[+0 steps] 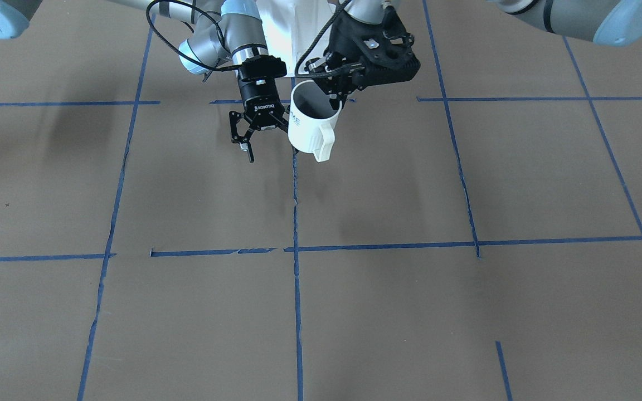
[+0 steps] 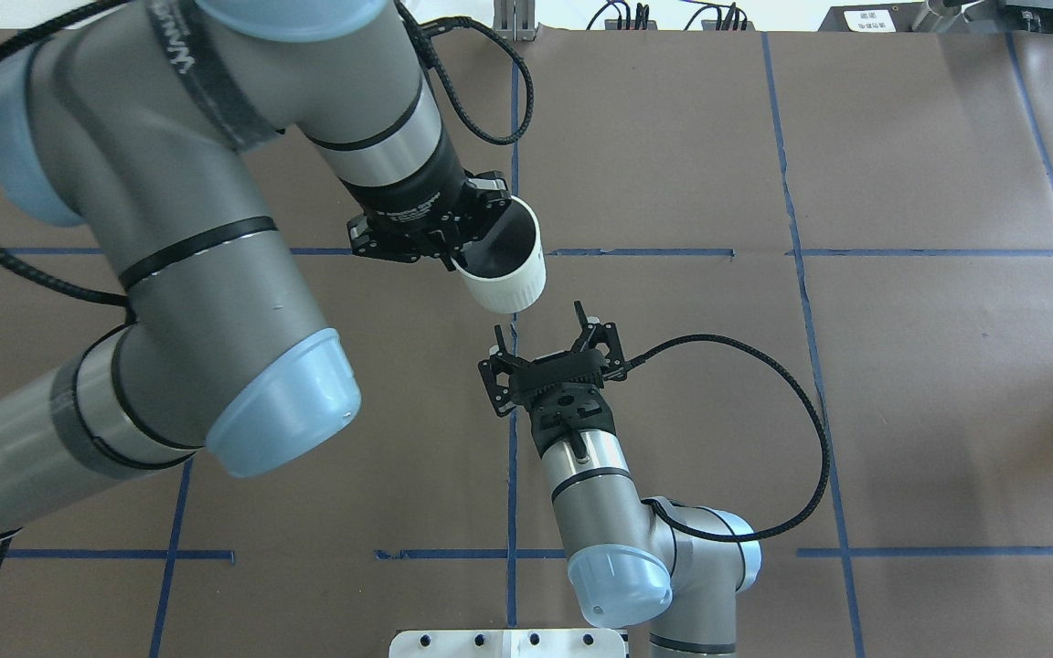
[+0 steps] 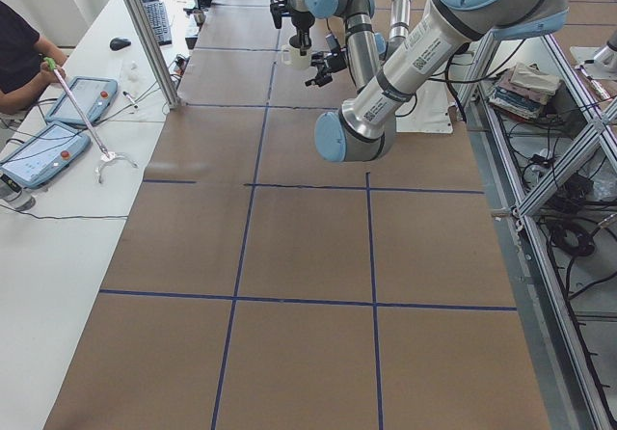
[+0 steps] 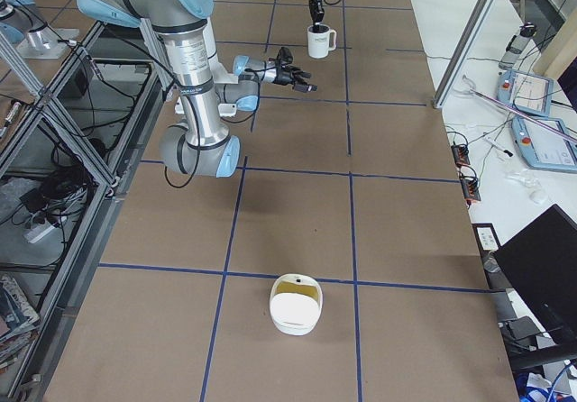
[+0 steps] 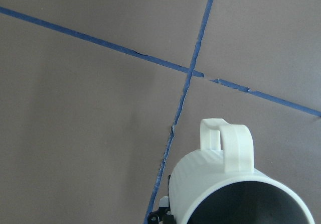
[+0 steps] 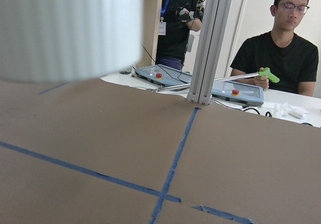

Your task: Left arm hands cup to right arm to dump lemon

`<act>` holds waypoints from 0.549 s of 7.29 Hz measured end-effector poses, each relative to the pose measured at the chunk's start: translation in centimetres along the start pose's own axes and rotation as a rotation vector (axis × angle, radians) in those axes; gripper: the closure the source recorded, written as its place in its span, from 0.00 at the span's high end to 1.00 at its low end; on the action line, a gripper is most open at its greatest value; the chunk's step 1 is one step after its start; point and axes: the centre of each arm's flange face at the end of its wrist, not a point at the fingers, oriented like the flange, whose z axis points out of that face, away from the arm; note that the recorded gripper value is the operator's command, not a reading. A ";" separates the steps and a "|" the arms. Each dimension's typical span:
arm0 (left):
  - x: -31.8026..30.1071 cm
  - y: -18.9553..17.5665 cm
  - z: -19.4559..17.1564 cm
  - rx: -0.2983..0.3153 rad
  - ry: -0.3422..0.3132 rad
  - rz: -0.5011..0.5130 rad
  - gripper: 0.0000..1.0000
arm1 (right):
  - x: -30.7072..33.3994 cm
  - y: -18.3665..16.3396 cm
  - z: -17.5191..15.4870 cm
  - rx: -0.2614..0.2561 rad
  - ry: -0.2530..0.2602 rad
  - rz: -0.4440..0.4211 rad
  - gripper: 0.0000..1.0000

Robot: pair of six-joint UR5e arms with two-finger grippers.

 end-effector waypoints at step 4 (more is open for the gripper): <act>-18.4 -0.1 0.9 0.006 -0.122 0.279 0.00 | 12.3 -1.1 0.6 -0.082 -0.005 -0.014 1.00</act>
